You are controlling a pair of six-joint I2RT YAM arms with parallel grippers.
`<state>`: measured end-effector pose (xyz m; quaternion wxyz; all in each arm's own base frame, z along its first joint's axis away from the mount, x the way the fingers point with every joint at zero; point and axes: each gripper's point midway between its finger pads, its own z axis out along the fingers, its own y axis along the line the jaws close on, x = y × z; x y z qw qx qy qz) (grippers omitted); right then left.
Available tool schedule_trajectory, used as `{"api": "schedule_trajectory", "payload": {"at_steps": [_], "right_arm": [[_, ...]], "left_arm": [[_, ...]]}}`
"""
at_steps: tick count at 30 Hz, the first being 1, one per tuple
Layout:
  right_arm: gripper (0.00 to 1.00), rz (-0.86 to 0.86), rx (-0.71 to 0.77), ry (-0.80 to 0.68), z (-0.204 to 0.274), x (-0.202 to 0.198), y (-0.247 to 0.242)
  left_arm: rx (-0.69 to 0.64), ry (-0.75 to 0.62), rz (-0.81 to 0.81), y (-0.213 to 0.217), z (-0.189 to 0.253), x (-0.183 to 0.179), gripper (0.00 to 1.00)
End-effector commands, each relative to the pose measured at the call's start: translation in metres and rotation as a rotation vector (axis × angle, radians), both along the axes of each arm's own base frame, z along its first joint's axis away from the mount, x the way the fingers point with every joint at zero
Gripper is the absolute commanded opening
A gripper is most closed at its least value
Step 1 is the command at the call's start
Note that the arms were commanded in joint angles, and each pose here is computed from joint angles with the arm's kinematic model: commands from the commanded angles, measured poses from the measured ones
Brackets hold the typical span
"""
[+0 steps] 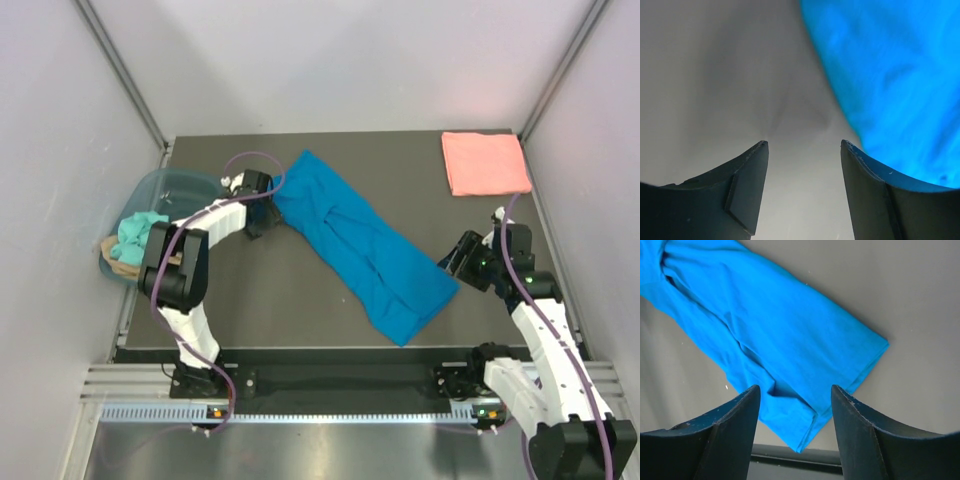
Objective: Fold and stack the t-shirts
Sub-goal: Fold the tshirt
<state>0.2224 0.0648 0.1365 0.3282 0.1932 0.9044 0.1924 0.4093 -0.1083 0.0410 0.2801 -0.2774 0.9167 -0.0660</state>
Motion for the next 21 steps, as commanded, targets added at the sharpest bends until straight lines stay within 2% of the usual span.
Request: {"api": "schedule_trajectory", "payload": {"at_steps": [1,10,13,16,17,20,21], "right_arm": [[0.59,-0.007,-0.011,-0.101,0.027,0.017,-0.001],[0.6,-0.014,-0.031,-0.087,0.025,0.026,-0.004],[0.61,-0.013,-0.044,-0.086,0.024,0.031,-0.005],[0.62,-0.006,-0.058,-0.077,0.021,0.035,-0.006],[0.63,-0.002,-0.064,-0.069,0.019,0.037,-0.006],[0.63,-0.005,-0.078,-0.066,0.018,0.04,-0.009],[0.64,-0.005,-0.079,-0.063,0.018,0.041,-0.008]], "left_arm": [[0.007,-0.121,-0.023,0.001,0.024,0.044,0.64],[0.072,-0.106,0.024,0.015,0.008,0.07,0.61],[0.108,-0.123,0.041,0.021,0.01,0.084,0.53],[0.138,-0.128,0.046,0.025,0.01,0.1,0.4],[0.152,-0.116,0.048,0.027,0.002,0.103,0.27],[0.174,-0.13,0.05,0.03,0.0,0.121,0.04],[0.179,-0.135,0.044,0.03,-0.001,0.126,0.0]]}}
